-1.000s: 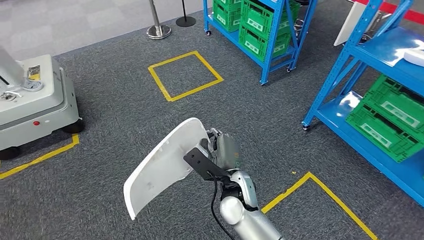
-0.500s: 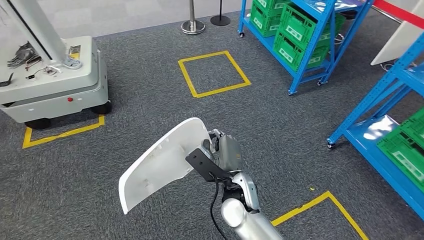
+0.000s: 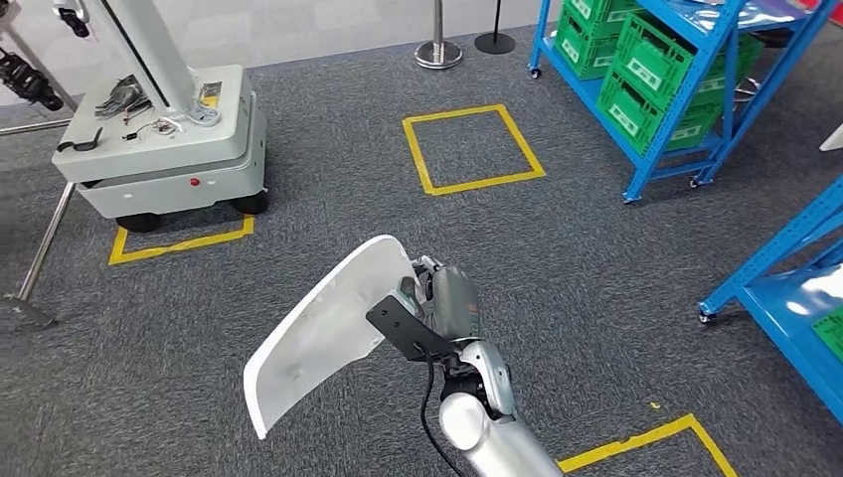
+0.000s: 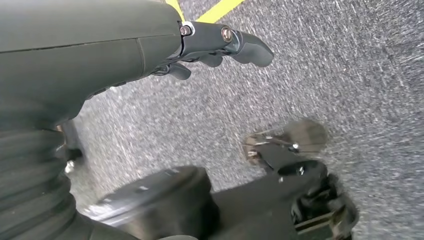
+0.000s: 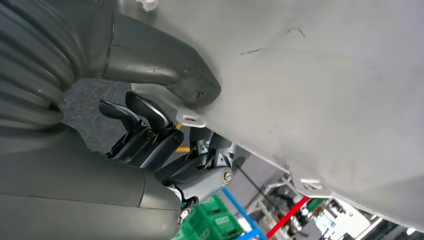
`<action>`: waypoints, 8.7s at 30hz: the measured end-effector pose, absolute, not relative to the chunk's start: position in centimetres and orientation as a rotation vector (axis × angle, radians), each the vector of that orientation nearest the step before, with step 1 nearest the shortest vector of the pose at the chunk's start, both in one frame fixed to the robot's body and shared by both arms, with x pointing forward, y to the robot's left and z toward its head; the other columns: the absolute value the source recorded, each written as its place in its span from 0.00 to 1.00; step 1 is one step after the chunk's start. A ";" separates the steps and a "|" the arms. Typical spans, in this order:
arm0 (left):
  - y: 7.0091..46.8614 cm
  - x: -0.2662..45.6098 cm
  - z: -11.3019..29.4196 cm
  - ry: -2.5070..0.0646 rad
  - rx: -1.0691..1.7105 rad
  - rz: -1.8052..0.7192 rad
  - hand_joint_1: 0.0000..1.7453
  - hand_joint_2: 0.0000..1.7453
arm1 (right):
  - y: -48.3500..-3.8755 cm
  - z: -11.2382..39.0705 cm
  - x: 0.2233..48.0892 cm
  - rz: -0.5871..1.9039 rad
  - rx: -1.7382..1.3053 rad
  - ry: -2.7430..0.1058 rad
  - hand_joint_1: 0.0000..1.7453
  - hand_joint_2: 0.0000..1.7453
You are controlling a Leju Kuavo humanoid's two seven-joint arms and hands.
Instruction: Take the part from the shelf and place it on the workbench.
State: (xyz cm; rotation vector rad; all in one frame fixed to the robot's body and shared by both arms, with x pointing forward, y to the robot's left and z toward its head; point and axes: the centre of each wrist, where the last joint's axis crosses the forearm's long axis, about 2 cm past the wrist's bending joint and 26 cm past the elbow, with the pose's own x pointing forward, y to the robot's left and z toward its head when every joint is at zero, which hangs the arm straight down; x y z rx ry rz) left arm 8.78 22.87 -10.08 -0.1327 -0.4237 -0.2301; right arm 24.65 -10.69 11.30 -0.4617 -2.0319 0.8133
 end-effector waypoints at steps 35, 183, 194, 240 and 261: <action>23.0 8.6 -10.1 -0.405 -0.129 -0.228 0.00 1.00 | -10.3 11.7 24.8 0.815 -0.451 -2.036 1.00 1.00; 24.3 7.7 -10.4 -0.437 -0.115 -0.214 0.00 1.00 | -10.9 11.0 25.6 0.783 -0.430 -2.063 1.00 1.00; 24.4 7.6 -10.5 -0.427 -0.112 -0.213 0.00 1.00 | -10.7 10.8 25.2 0.819 -0.435 -2.059 1.00 1.00; 24.9 7.4 -10.5 -0.390 -0.100 -0.206 0.00 1.00 | -10.3 11.4 25.3 0.820 -0.402 -2.049 1.00 1.00; 25.0 7.2 -10.6 -0.293 -0.094 -0.151 0.00 1.00 | -10.4 11.6 25.6 0.796 -0.404 -2.019 1.00 1.00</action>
